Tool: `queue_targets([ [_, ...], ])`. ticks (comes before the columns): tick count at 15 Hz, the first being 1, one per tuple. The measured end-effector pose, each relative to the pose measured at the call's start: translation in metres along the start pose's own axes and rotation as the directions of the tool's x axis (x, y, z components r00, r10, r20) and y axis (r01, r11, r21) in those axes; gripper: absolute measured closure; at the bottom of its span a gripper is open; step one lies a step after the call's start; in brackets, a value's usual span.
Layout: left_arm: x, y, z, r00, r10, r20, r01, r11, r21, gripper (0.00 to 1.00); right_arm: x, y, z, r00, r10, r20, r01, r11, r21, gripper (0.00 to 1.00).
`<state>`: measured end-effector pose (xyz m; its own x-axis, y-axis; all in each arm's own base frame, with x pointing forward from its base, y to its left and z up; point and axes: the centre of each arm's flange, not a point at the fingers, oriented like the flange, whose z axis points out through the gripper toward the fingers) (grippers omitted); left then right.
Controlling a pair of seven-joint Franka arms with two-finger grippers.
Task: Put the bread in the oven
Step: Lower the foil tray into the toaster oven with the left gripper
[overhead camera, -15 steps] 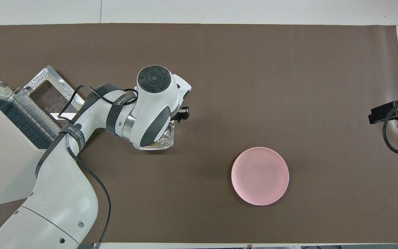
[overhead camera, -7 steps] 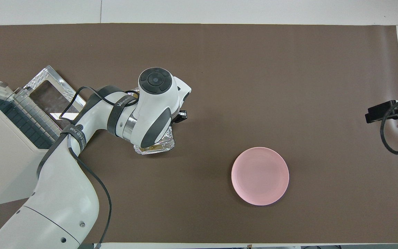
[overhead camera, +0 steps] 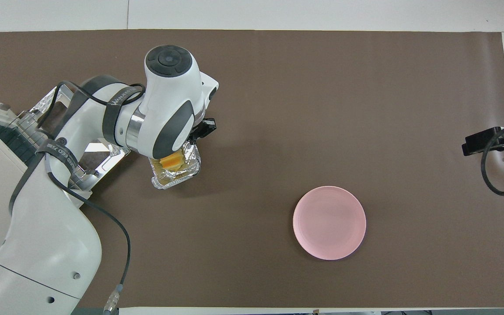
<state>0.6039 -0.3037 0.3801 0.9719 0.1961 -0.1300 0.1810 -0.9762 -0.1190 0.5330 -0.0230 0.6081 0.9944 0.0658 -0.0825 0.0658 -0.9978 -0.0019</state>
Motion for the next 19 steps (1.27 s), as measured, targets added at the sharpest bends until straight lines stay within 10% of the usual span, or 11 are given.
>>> queue_targets([
  [8,0.091,-0.121,-0.017,0.971,-0.240,0.019,0.238,0.968,0.082,0.99,0.001,-0.013,0.000,1.000,-0.023,0.000,0.023,1.000,-0.002,0.00],
  [19,0.110,-0.212,-0.012,0.922,-0.371,0.113,0.345,0.917,0.198,0.99,0.001,-0.011,0.000,1.000,-0.021,0.000,0.021,1.000,-0.002,0.00],
])
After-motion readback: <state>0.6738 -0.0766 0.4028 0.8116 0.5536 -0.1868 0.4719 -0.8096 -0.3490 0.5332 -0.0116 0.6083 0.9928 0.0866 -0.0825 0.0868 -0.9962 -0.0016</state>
